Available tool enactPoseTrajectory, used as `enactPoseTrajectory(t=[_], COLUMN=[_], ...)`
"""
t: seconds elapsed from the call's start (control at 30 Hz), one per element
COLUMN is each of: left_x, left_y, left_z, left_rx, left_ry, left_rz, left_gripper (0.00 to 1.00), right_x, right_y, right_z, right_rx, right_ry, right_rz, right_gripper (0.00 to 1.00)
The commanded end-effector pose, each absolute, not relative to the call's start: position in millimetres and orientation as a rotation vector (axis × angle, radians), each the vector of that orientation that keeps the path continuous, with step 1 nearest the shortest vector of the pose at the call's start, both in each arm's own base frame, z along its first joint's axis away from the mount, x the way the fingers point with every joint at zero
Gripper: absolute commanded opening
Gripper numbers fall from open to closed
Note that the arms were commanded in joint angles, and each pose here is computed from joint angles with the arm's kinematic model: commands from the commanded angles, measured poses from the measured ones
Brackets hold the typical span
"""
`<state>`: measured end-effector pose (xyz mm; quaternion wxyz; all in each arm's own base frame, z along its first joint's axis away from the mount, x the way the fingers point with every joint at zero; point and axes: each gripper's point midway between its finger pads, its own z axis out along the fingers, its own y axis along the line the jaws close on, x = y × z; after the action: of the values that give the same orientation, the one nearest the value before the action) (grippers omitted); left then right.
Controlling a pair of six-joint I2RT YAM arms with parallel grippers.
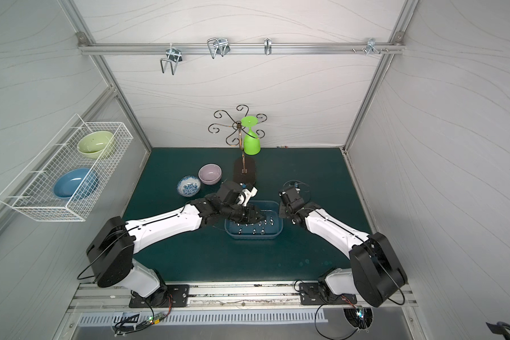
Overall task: Take out the wing nut from the storage box
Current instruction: Place the wing nut at the center of the board, then pick up the wing nut from the storage box.
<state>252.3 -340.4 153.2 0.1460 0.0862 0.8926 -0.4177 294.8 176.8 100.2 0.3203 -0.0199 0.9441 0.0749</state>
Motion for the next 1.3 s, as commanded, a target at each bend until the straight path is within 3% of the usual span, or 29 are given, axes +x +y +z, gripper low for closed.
enactPoseTrajectory(t=[0.0, 0.27, 1.27], left_x=[275, 281, 282], left_y=[-295, -251, -259], left_z=[138, 117, 112], left_rx=[0.038, -0.144, -0.103], left_ry=[2.558, 2.574, 2.593], left_rz=[-1.115, -1.076, -1.109], left_gripper=[0.44, 0.44, 0.44], right_x=[284, 290, 312], right_y=[206, 256, 251], right_z=[107, 84, 20], right_rx=[-0.184, -0.311, -0.186], right_ry=[2.476, 2.542, 2.707], right_rz=[0.163, 0.209, 0.175], right_gripper=[0.25, 0.29, 0.31])
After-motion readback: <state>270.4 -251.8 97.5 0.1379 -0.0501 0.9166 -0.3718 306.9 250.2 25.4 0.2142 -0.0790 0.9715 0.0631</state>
